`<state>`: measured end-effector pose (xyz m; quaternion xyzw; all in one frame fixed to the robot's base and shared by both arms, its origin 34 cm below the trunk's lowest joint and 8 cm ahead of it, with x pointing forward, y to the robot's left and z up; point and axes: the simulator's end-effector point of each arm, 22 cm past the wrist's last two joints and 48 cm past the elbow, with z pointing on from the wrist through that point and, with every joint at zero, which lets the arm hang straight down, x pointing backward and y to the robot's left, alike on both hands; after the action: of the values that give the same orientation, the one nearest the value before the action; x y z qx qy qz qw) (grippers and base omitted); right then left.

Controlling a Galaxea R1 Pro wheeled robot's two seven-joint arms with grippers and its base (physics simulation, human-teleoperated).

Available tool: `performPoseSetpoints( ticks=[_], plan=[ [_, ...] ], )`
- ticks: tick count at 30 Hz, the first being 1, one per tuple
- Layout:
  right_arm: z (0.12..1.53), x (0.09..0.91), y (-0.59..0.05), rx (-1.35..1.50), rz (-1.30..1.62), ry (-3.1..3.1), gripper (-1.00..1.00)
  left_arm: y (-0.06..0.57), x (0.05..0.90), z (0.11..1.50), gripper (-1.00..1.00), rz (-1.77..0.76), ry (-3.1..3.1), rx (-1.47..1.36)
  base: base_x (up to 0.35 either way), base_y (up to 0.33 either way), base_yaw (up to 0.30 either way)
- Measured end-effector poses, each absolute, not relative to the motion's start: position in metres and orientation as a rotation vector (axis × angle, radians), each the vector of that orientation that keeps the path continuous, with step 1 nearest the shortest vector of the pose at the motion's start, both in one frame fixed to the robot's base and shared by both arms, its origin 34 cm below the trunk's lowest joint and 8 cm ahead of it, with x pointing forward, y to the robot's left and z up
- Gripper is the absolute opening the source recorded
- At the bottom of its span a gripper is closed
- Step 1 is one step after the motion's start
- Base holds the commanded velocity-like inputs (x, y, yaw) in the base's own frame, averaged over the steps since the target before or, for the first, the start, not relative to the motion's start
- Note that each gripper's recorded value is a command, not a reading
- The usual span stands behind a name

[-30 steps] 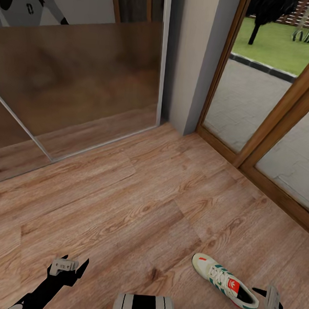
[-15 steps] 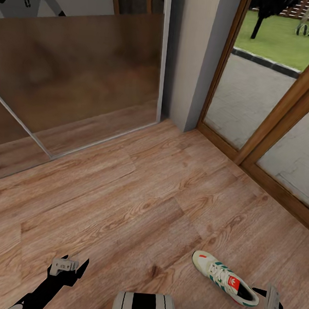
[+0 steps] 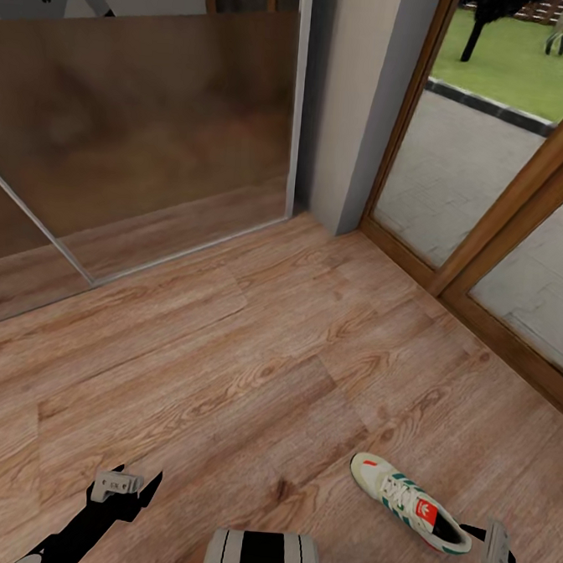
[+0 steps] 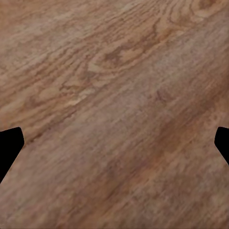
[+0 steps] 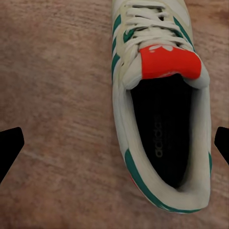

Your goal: Pick up the two gym shoes and the two sandals from the corridor floor and place them onto the hallstand (shoe rack) in the corridor, making sure they are on the rack and not on the floor. Arrange them so the two gym shoes are next to each other and the two sandals are next to each other.

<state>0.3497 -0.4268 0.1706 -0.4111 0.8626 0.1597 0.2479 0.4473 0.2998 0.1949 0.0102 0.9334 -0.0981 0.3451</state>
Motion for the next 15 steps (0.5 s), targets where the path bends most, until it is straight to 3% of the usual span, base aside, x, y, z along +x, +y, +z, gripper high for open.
performPoseSetpoints(
  ticks=[15],
  plan=[
    [0.1701, 0.3506, -0.4289, -1.116, 0.424, 2.354, 1.0, 0.2998, 0.4465, 0.1939, 1.0, -0.255, 2.426, 0.026, 0.0, 0.0, 0.0]
  ],
)
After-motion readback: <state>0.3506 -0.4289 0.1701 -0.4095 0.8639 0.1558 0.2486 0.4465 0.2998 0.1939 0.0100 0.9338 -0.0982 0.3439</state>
